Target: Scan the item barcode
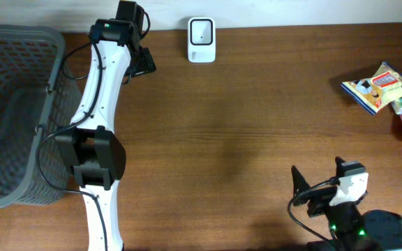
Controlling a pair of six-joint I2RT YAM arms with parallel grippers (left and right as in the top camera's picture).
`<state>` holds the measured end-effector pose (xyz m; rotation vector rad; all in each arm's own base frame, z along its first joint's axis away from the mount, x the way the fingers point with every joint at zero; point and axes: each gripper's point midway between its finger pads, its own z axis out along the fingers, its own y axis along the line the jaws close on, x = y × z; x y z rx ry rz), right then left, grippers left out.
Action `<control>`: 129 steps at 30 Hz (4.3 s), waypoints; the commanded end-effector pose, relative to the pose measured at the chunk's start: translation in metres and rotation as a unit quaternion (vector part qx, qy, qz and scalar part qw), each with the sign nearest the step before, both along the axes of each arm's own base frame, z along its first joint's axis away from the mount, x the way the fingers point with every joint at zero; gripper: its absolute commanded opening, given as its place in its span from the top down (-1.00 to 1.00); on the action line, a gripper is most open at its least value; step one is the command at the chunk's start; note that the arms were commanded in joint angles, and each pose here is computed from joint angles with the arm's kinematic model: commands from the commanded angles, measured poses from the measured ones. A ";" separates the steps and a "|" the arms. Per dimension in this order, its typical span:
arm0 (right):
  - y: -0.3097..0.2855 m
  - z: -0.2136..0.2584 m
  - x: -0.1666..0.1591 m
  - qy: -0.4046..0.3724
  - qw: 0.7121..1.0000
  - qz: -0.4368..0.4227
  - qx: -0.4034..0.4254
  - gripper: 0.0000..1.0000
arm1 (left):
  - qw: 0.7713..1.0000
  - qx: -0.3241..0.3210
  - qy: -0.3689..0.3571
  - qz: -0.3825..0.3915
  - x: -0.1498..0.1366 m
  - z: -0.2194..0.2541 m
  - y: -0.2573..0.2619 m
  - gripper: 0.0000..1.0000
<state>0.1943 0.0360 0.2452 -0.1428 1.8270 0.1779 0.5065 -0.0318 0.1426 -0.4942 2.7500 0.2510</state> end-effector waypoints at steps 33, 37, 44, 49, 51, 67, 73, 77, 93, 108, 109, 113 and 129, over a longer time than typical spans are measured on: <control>-0.020 -0.090 0.051 -0.089 0.993 -0.072 0.004 -0.97 | 1.000 0.001 -0.014 0.006 -0.001 0.012 0.001 -0.98; -0.020 -0.090 0.051 -0.089 0.994 -0.070 0.004 -0.97 | 1.000 0.001 -0.014 0.006 -0.001 0.012 0.001 -0.98; -0.019 -0.090 0.051 -0.089 0.994 -0.068 0.004 -0.97 | 1.000 0.001 -0.014 0.006 -0.001 0.012 0.001 -0.98; -0.019 -0.090 0.051 -0.089 0.994 -0.068 0.004 -0.97 | 1.000 0.001 -0.014 0.006 -0.001 0.012 0.001 -0.98; -0.019 -0.090 0.051 -0.089 0.994 -0.068 0.004 -0.97 | 1.000 0.001 -0.014 0.006 -0.001 0.012 0.001 -0.98; -0.019 -0.090 0.051 -0.089 0.994 -0.068 0.004 -0.97 | 0.995 -0.019 -0.076 -0.060 -0.011 0.067 -0.060 -0.98; -0.019 -0.090 0.051 -0.089 0.994 -0.068 0.004 -0.97 | 0.967 0.007 -0.135 -0.218 -0.046 0.141 -0.110 -0.98; -0.019 -0.090 0.051 -0.089 0.994 -0.068 0.004 -0.97 | 0.959 0.011 -0.147 -0.242 -0.073 0.134 -0.106 -0.98; -0.019 -0.090 0.051 -0.089 0.994 -0.068 0.004 -0.97 | 0.886 -0.015 -0.322 -0.334 -0.238 0.031 -0.035 -0.98; -0.019 -0.090 0.051 -0.089 0.994 -0.068 0.004 -0.97 | 0.825 0.035 -0.502 -0.257 -0.261 0.004 0.014 -0.98; -0.019 -0.090 0.051 -0.089 0.994 -0.068 0.004 -0.97 | 0.826 0.038 -0.502 -0.254 -0.261 0.004 0.015 -0.98; -0.019 -0.090 0.051 -0.089 0.994 -0.068 0.004 -0.97 | 0.838 0.045 -0.516 -0.171 -0.261 0.008 0.042 -0.98; -0.019 -0.090 0.051 -0.089 0.994 -0.068 0.004 -0.97 | 0.826 0.079 -0.527 -0.183 -0.261 0.013 0.040 -0.98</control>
